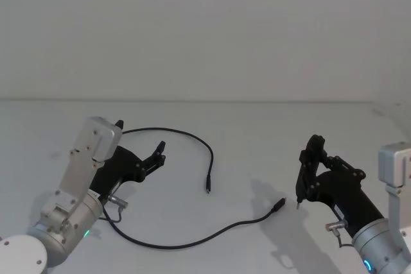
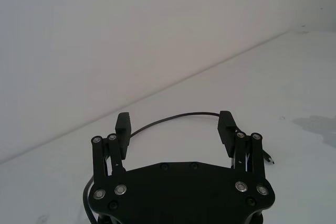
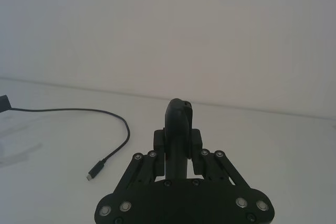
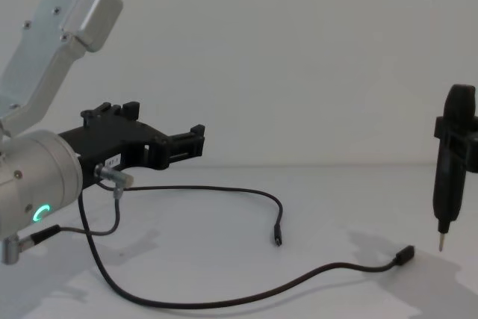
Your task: Pick up the data cable with the one hand.
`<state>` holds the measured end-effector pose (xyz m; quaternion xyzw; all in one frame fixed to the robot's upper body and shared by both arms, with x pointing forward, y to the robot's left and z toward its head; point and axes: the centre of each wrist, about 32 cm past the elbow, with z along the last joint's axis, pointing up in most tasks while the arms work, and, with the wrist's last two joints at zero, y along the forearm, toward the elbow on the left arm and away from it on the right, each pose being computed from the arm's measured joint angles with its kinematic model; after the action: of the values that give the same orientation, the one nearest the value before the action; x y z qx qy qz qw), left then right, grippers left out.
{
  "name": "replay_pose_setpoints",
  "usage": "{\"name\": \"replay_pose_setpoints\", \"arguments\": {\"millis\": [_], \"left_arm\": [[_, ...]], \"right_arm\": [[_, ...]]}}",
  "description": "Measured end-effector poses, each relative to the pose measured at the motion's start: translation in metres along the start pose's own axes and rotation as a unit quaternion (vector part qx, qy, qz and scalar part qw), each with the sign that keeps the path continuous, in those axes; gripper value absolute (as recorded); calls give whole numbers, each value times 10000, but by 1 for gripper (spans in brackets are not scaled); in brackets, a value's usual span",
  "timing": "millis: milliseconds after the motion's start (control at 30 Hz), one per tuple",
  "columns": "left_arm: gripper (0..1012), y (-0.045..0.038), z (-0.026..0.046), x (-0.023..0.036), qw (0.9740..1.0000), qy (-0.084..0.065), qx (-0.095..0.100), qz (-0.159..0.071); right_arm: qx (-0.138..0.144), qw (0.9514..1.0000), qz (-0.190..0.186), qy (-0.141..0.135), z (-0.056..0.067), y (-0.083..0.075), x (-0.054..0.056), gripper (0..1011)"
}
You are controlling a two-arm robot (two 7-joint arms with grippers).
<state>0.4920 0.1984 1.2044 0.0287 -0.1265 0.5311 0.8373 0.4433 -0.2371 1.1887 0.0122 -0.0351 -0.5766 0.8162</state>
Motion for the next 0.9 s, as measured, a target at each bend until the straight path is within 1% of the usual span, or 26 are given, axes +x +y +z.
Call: {"name": "replay_pose_setpoints", "arguments": {"millis": [900], "left_arm": [[1001,0,-1,0,10000,-1,1,-1]], "right_arm": [[0,10000,0,0,0,0,0,279]]}}
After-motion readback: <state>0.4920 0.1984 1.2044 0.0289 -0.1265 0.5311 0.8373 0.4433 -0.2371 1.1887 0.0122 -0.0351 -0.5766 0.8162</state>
